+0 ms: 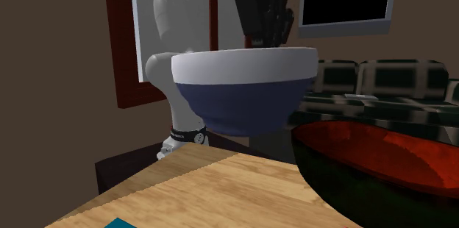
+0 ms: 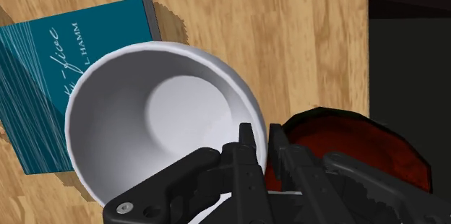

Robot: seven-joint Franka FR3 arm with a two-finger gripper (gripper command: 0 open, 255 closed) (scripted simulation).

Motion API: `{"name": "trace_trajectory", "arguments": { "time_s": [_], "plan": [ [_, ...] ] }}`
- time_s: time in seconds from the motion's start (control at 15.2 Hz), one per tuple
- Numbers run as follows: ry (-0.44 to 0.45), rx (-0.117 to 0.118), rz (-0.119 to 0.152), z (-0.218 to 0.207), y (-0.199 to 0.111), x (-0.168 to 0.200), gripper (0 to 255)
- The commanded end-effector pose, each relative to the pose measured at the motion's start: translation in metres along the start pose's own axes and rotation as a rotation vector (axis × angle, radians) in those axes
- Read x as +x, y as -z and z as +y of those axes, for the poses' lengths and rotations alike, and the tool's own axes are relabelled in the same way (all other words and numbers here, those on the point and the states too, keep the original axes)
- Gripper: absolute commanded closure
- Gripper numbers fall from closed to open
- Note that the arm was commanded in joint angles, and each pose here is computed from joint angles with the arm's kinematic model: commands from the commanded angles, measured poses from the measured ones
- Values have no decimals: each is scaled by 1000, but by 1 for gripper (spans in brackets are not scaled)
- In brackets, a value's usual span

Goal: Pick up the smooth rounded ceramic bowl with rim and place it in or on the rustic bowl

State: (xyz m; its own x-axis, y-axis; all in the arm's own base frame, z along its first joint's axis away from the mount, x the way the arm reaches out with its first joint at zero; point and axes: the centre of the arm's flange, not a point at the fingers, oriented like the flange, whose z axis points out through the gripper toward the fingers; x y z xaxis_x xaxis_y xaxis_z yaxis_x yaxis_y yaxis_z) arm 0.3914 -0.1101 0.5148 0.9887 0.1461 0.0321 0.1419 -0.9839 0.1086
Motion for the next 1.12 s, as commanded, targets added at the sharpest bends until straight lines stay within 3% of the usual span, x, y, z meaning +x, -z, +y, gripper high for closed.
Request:
{"name": "trace_trajectory", "arguments": {
  "time_s": [0.0, 0.2, 1.06],
  "plan": [
    [0, 0, 0, 1, 11, 0, 255],
    [0, 0, 0, 2, 24, 0, 255],
    [0, 0, 0, -125, 62, 109, 255]
  ]
}}
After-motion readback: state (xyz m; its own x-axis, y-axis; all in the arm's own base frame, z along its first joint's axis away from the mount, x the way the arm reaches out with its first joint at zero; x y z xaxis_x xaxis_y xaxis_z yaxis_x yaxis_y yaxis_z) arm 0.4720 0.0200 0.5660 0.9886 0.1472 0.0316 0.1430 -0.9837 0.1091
